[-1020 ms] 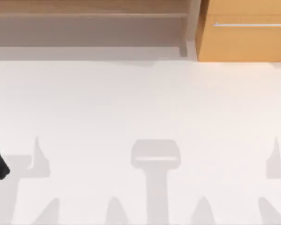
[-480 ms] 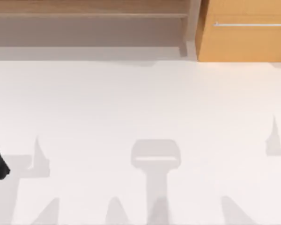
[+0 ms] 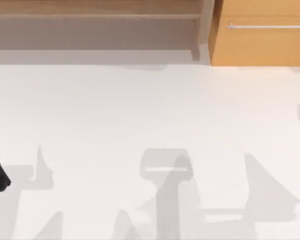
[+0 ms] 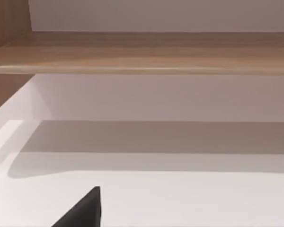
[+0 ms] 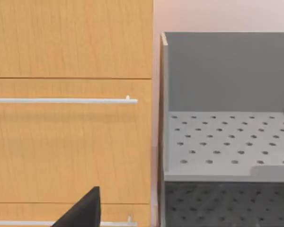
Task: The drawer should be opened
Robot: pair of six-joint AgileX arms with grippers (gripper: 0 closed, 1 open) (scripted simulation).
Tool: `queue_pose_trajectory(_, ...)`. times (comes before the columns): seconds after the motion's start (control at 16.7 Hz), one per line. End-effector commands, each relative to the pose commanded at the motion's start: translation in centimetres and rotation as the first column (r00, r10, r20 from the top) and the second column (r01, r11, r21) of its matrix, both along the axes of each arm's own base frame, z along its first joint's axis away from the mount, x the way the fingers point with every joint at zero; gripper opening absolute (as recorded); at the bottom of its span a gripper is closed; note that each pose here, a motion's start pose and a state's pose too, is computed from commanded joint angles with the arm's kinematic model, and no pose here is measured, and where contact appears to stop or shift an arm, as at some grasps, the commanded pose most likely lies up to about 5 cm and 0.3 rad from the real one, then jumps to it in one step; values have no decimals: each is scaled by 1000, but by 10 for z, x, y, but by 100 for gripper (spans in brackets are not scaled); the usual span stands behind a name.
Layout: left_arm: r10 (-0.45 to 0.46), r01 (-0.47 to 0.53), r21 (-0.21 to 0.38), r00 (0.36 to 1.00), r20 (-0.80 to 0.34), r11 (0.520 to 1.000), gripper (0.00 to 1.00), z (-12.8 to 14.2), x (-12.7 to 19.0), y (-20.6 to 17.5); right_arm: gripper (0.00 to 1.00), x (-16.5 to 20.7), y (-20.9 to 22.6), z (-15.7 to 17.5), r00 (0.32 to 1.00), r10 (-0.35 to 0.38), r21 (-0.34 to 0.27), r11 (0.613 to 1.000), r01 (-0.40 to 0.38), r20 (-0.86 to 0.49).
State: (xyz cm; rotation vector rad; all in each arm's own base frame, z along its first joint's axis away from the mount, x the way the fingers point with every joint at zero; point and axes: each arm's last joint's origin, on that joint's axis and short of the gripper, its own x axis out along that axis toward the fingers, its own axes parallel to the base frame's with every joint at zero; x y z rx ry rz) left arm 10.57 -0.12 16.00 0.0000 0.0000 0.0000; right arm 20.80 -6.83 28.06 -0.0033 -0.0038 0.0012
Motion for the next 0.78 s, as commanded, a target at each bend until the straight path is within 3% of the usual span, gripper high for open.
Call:
queue_pose_trajectory(0.24,0,0,0,1000,0,1000,100,0,0,0,100,19,-19,4,1000,-1,3,1000,1,-5)
queue_pose_trajectory(0.6,0,0,0,1000,0,1000,100,0,0,0,100,20,-19,4,1000,1,3,1000,-1,-6)
queue_pose_trajectory(0.78,0,0,0,1000,0,1000,100,0,0,0,100,34,-17,6,1000,7,-73,997,-6,19)
